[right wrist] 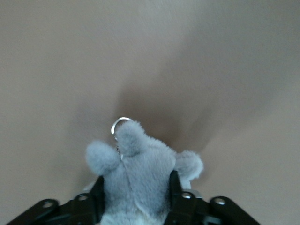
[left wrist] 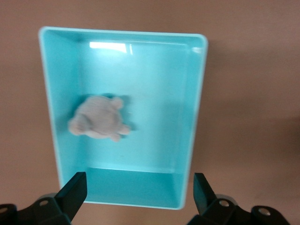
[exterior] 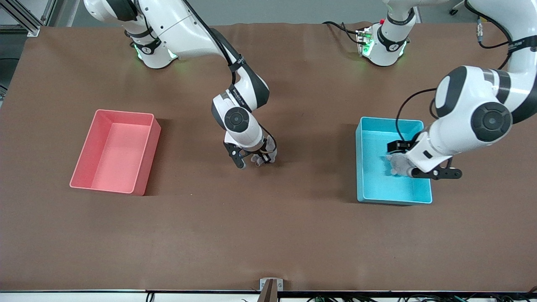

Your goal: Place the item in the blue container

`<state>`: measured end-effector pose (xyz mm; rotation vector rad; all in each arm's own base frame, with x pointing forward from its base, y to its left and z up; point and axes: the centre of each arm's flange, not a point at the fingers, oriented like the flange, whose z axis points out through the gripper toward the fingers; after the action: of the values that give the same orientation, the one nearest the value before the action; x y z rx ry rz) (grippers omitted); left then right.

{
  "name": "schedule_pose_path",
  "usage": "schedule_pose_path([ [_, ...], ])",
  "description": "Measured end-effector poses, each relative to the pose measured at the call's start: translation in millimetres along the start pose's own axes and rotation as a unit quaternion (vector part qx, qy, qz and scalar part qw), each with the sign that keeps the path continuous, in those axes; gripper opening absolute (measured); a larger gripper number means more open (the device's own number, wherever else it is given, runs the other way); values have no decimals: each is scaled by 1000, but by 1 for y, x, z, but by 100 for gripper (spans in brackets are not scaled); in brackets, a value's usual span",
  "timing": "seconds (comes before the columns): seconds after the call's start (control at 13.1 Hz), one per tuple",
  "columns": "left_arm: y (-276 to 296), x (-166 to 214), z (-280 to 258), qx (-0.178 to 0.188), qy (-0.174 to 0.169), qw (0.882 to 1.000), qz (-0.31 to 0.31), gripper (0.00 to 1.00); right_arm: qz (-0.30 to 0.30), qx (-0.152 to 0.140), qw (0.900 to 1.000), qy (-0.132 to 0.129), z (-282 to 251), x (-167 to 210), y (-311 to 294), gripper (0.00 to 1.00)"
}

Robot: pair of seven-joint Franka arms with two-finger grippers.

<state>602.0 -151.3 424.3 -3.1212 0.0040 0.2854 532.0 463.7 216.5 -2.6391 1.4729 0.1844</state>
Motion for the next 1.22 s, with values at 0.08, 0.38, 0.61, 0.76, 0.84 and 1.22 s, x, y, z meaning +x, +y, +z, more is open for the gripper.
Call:
schedule_pose_path([
  [0.08,23,-5,2,-5,-2,1000,-13,100,-15,-1,1000,8,-8,9,-4,71],
  [0.38,125,-22,14,-11,-2,999,-39,100,-124,-36,992,14,-94,69,-10,100],
  [0.61,202,-32,38,-32,20,998,-50,100,-222,-66,973,-8,-180,160,13,100],
  [0.76,246,-40,57,-57,39,995,-73,100,-287,-87,954,-18,-223,231,41,100],
  [0.84,265,-43,67,-72,48,993,-85,100,-316,-91,944,-26,-239,264,57,100],
  [1.22,331,-46,102,-128,71,985,-96,100,-409,-91,907,-39,-284,391,132,100],
])
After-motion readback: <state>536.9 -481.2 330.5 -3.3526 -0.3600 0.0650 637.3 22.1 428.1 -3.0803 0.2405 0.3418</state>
